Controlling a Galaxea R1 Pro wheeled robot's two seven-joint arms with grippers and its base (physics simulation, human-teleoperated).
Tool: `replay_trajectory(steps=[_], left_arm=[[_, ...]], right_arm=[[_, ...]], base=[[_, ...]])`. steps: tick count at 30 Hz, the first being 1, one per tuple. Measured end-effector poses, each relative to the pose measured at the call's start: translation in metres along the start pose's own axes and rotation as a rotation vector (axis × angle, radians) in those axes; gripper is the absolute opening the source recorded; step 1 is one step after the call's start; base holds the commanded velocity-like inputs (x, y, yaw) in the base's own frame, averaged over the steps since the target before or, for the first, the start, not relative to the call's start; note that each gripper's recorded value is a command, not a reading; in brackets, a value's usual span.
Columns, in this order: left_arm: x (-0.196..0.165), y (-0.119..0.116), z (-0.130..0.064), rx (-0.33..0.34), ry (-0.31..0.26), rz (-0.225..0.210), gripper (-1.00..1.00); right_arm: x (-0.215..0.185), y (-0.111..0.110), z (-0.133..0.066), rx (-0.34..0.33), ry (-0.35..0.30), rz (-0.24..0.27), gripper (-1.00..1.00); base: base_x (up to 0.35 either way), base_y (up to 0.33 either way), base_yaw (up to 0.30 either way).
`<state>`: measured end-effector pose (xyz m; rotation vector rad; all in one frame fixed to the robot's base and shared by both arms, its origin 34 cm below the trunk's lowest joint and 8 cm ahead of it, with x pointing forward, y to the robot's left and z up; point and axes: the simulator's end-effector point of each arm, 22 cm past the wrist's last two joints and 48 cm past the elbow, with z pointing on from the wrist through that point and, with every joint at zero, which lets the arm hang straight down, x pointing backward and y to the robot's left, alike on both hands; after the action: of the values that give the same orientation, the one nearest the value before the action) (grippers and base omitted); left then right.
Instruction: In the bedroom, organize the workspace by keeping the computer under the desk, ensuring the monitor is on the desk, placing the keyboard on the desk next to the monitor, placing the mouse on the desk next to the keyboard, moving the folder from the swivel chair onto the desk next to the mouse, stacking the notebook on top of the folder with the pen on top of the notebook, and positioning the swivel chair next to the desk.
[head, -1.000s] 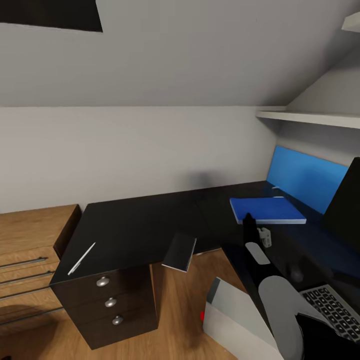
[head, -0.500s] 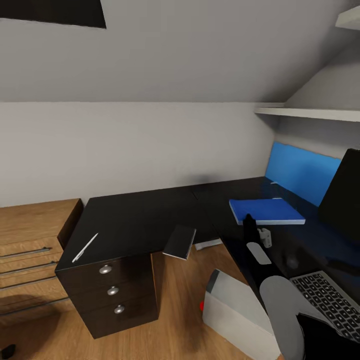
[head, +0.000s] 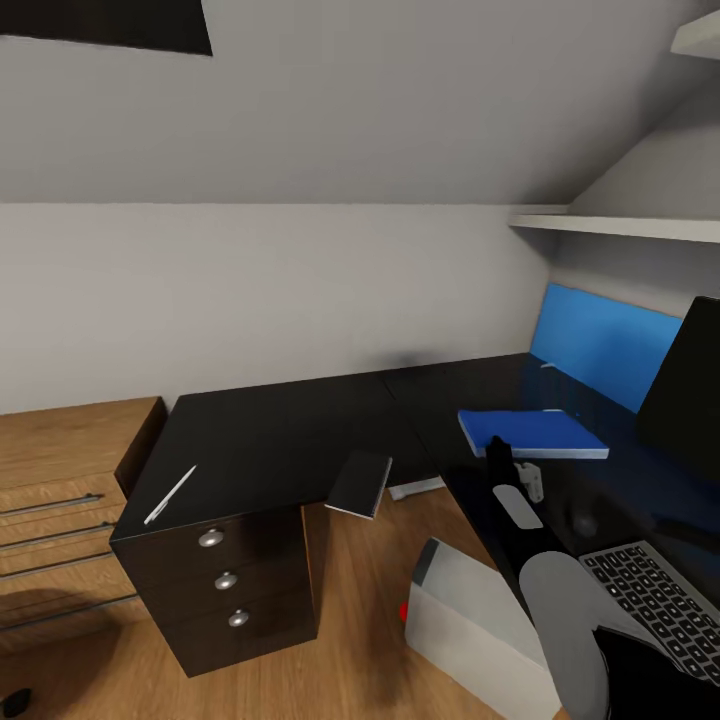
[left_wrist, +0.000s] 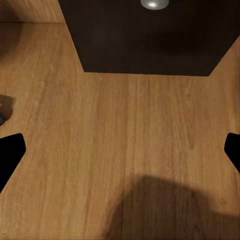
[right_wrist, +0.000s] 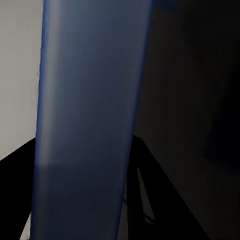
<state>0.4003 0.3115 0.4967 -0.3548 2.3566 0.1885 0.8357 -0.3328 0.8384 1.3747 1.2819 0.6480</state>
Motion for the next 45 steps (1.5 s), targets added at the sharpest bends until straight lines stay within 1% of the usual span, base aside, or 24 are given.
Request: replay_trajectory(steps=[6, 14, 21, 35, 45], left_arm=[[0.0, 0.001, 0.0, 0.0, 0.0, 0.001, 1.0], [0.0, 0.001, 0.0, -0.001, -0.001, 0.001, 1.0], [0.0, 0.001, 0.0, -0.003, 0.0, 0.001, 1.0], [0.018, 0.001, 0.017, -0.004, 0.001, 0.0, 1.0], [0.018, 0.001, 0.017, -0.004, 0.001, 0.0, 1.0]], right_arm=[[0.001, -0.002, 0.0, 0.007, 0.002, -0.001, -1.0], [0.001, -0.002, 0.0, 0.008, 0.002, -0.002, -1.0], [-0.004, -0.003, 0.001, 0.01, -0.004, -0.005, -1.0], [0.0, -0.029, 0.006, 0.015, -0.006, -0.006, -1.0], [0.0, -0.029, 0.006, 0.016, -0.006, -0.006, -1.0]], base=[[0.007, 0.0, 0.0], [0.151, 0.0, 0.0], [0.015, 0.0, 0.0], [0.0, 0.0, 0.0], [0.0, 0.0, 0.0]])
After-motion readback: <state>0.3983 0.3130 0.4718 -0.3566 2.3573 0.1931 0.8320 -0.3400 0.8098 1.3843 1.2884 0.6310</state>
